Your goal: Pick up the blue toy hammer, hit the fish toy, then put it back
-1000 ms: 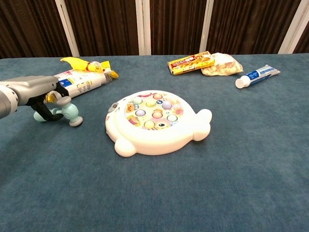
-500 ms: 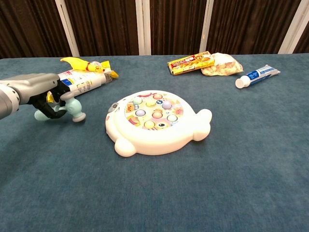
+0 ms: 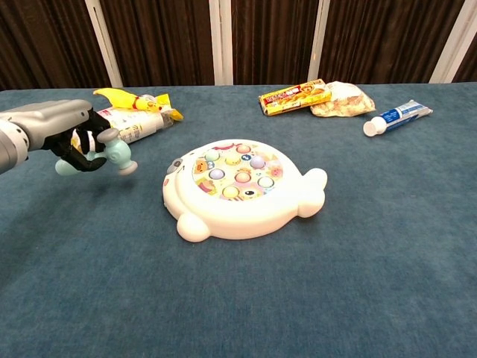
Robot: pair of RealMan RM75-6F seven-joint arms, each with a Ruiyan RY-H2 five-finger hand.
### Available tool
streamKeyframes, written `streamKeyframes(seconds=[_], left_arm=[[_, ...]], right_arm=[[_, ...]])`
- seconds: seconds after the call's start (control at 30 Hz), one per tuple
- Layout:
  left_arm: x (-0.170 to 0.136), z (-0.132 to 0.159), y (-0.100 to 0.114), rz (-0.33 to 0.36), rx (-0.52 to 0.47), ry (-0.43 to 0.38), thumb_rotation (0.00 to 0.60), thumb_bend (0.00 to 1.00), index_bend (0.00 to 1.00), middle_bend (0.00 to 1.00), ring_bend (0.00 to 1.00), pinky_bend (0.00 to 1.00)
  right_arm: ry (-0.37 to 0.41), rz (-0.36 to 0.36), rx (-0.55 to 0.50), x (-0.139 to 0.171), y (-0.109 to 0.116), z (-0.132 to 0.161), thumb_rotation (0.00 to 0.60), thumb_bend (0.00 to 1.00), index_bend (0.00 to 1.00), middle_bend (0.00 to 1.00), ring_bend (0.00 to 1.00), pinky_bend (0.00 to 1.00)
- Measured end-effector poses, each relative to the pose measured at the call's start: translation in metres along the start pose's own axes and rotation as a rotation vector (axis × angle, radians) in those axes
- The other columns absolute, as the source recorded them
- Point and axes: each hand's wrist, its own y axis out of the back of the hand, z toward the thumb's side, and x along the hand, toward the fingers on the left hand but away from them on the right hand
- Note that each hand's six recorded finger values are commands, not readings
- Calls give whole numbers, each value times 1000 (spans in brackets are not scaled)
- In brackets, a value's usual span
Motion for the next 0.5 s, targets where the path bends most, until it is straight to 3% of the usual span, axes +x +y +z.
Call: streamKeyframes(seconds=[0.27, 0.5], left_arm=[[2, 18, 24, 34, -17, -46, 600, 670, 635, 605, 437, 565], [9, 46, 57, 71, 60, -99, 600, 671, 636, 605, 437, 565]], right_arm=[[-3, 1, -5, 0, 0, 0, 600, 307, 0, 0, 0, 0], [-6, 6, -13, -1, -1, 0, 600, 306, 0, 0, 0, 0]])
